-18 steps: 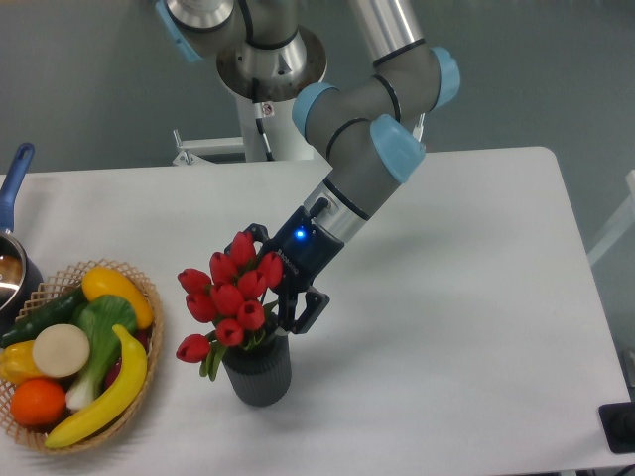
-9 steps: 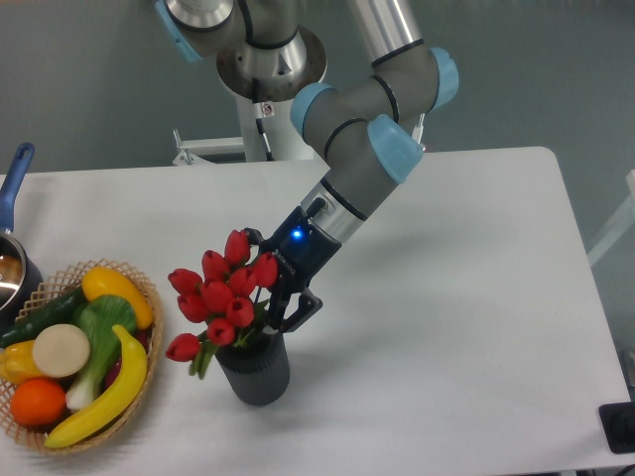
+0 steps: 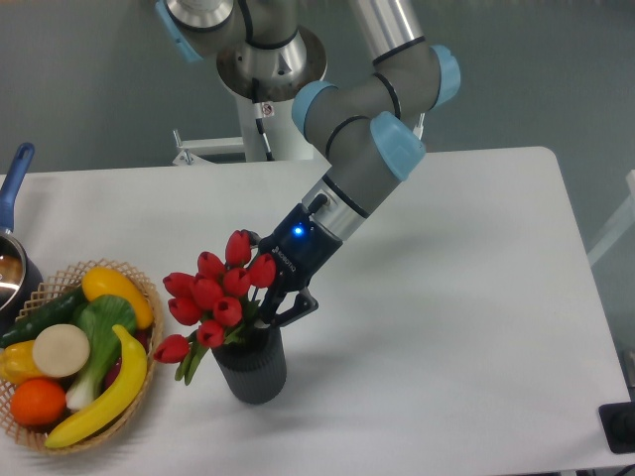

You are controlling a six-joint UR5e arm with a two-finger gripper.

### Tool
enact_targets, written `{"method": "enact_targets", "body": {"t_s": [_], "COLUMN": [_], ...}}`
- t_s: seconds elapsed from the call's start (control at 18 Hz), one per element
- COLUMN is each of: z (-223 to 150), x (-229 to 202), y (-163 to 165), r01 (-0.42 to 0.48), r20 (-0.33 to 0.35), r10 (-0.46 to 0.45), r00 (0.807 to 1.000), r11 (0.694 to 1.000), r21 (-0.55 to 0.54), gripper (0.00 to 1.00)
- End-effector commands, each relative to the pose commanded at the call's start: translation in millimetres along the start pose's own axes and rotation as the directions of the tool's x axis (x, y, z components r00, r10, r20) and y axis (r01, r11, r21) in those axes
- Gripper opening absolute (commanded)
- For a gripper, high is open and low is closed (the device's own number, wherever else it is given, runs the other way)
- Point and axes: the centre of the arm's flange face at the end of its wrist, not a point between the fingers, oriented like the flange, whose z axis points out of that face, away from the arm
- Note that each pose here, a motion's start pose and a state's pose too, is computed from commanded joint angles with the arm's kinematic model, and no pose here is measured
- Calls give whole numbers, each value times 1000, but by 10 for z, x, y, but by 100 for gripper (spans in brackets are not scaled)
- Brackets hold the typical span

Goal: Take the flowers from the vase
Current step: 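Close the gripper on the tulip stems, tilting the bunch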

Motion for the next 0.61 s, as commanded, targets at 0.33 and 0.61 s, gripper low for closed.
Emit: {"method": "enact_targets", "body": {"t_s": [0.33,0.61], "z": [-99,-220], "x": [-24,-11], "y": [-57,-201], "r01": [18,61], "r20": [2,3], "r10": [-18,-62], "r00": [1000,998], "r11": [999,994], "r21": [50,96], "gripper": [52,50]}}
